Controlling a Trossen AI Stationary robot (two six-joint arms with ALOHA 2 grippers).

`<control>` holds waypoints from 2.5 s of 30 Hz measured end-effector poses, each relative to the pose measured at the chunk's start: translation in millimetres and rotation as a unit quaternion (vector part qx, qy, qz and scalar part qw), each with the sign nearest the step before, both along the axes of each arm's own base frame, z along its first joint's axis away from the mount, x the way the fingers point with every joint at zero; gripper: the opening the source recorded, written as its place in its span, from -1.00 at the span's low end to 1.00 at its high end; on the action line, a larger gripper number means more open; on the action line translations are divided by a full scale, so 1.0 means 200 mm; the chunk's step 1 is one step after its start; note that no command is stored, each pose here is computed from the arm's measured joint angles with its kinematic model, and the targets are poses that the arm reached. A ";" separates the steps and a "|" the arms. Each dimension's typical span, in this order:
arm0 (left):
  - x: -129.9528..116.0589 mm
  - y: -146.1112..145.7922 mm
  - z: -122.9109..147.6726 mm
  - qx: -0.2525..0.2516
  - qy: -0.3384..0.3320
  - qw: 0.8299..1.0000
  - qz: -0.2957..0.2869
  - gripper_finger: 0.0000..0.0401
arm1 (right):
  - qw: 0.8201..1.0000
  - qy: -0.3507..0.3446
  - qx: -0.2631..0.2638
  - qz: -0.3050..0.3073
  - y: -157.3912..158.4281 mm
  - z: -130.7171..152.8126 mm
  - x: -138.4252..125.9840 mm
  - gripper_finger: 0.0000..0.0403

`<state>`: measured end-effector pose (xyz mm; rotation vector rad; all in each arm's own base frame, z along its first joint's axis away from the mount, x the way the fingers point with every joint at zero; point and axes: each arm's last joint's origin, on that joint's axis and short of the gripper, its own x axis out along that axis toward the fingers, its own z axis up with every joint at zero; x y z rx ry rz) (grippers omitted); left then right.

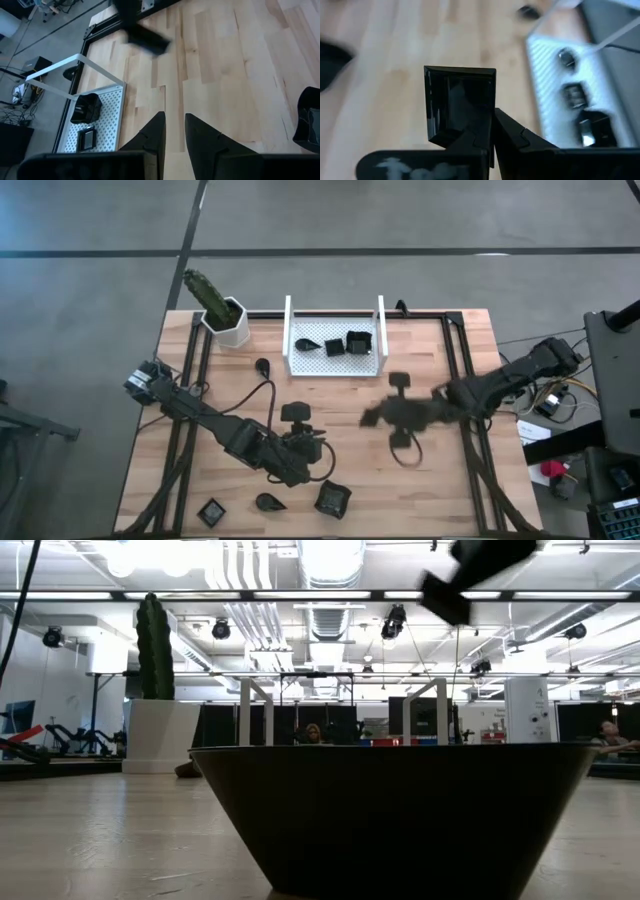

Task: Pick & Place Mini shaped plates
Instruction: Stack the black square plate on top of the black square plate on the shelf

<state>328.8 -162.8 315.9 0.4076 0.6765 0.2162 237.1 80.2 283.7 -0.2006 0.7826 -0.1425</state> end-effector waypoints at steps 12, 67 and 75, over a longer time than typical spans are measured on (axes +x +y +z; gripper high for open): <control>-0.03 0.03 0.05 0.031 -0.026 0.999 0.036 -0.66 | 0.999 0.019 0.039 0.031 -0.65 0.25 0.30 -0.96; -0.62 0.65 0.60 0.092 -0.165 0.936 0.296 -0.66 | 0.938 0.218 0.057 0.263 -1.60 -0.31 0.83 -0.96; -0.62 0.68 0.59 0.114 -0.138 0.936 0.302 -0.66 | 0.946 0.192 0.028 0.260 -1.63 -0.34 0.86 -0.96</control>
